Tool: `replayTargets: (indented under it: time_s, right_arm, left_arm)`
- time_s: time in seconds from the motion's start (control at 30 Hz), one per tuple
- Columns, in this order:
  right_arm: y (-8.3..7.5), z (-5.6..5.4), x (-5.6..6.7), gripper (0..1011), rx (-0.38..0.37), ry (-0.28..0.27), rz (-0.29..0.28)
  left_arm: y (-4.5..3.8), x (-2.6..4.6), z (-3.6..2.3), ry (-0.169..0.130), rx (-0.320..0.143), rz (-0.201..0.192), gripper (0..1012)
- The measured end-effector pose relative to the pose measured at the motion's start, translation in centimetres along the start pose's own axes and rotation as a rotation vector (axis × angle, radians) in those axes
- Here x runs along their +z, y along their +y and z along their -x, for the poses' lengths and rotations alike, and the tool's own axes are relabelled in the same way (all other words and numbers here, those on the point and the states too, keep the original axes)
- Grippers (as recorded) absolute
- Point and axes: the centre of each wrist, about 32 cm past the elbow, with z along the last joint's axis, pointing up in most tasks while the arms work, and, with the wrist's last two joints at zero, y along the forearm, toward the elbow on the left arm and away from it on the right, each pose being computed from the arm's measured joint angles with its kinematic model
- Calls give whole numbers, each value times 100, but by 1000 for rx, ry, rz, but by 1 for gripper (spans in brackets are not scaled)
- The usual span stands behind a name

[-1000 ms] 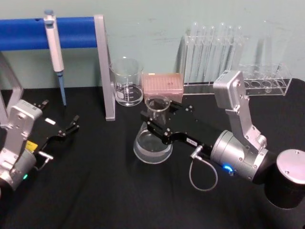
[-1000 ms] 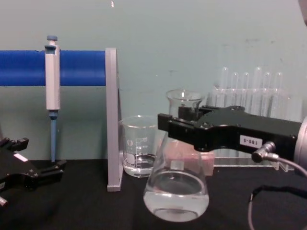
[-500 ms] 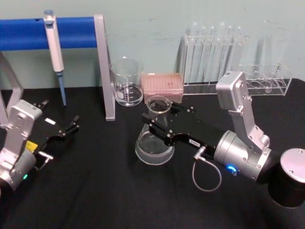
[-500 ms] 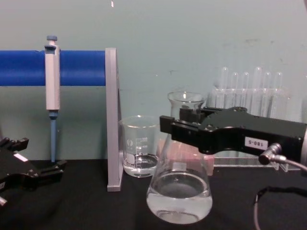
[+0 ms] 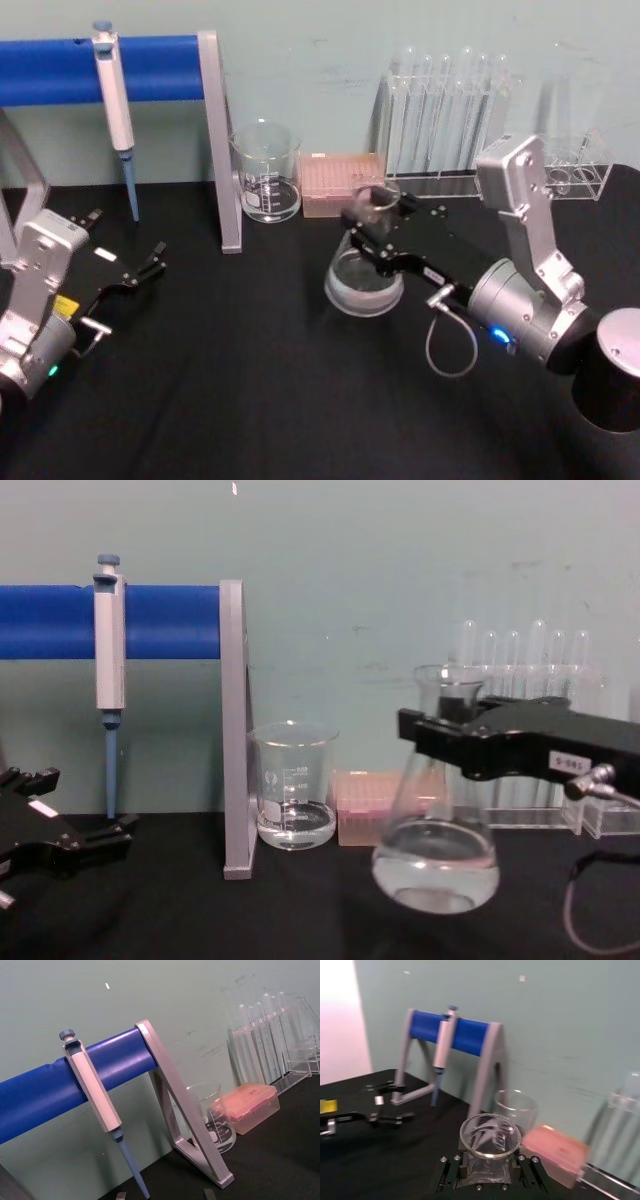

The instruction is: Grasp the erlenmeyer flask with one hand, shake it three times, then place it back.

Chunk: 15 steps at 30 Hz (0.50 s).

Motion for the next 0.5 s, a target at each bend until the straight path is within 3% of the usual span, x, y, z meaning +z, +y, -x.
replayTargets:
  time_s: [0.5]
  right_arm:
    - [-51,-108,-16,457,-134,-9,20]
  left_arm:
    - [0,0,0,0,0,0,1001]
